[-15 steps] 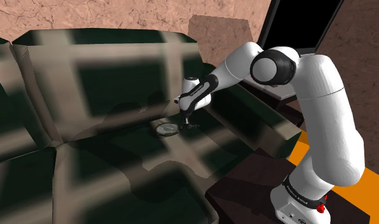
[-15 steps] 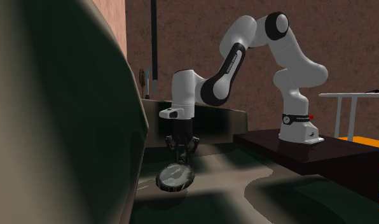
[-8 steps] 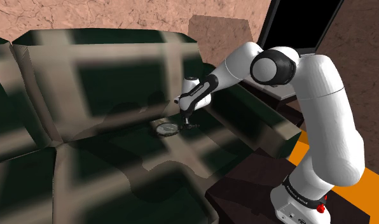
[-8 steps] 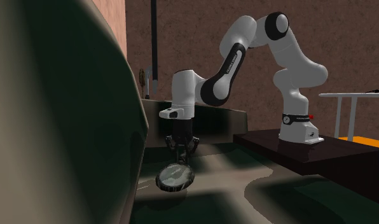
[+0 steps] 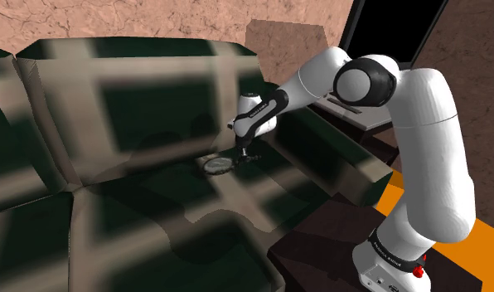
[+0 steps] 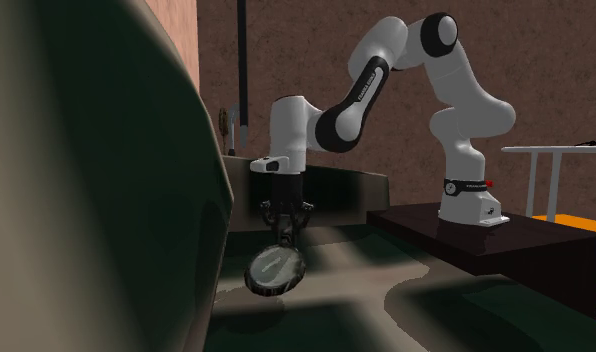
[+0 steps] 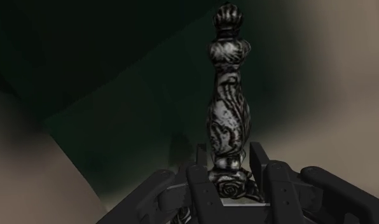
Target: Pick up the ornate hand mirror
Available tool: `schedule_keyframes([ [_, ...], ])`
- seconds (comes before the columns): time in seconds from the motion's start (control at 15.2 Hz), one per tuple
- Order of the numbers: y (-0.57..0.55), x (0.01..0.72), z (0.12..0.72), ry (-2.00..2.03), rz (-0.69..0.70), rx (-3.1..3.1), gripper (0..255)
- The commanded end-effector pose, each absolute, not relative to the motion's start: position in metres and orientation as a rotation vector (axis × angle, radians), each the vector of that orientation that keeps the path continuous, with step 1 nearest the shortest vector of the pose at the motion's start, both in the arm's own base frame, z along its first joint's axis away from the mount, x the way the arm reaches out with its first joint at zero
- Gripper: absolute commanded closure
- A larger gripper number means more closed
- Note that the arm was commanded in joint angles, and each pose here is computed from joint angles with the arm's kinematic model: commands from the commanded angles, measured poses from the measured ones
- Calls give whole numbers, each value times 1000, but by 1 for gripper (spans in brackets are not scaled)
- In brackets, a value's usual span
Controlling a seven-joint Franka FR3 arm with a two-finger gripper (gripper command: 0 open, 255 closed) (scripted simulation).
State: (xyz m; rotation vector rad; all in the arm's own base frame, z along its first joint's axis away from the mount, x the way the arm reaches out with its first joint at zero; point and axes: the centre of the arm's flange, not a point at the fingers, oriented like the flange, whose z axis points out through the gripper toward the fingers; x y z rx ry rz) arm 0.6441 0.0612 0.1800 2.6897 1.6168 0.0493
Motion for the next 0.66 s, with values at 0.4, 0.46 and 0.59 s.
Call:
schedule_keyframes([
  [0.4, 62, 644, 222, 1617, 50, 2690, 255],
  [0.46, 62, 644, 228, 1617, 50, 2690, 255],
  [0.59, 62, 644, 229, 1617, 50, 2690, 255],
])
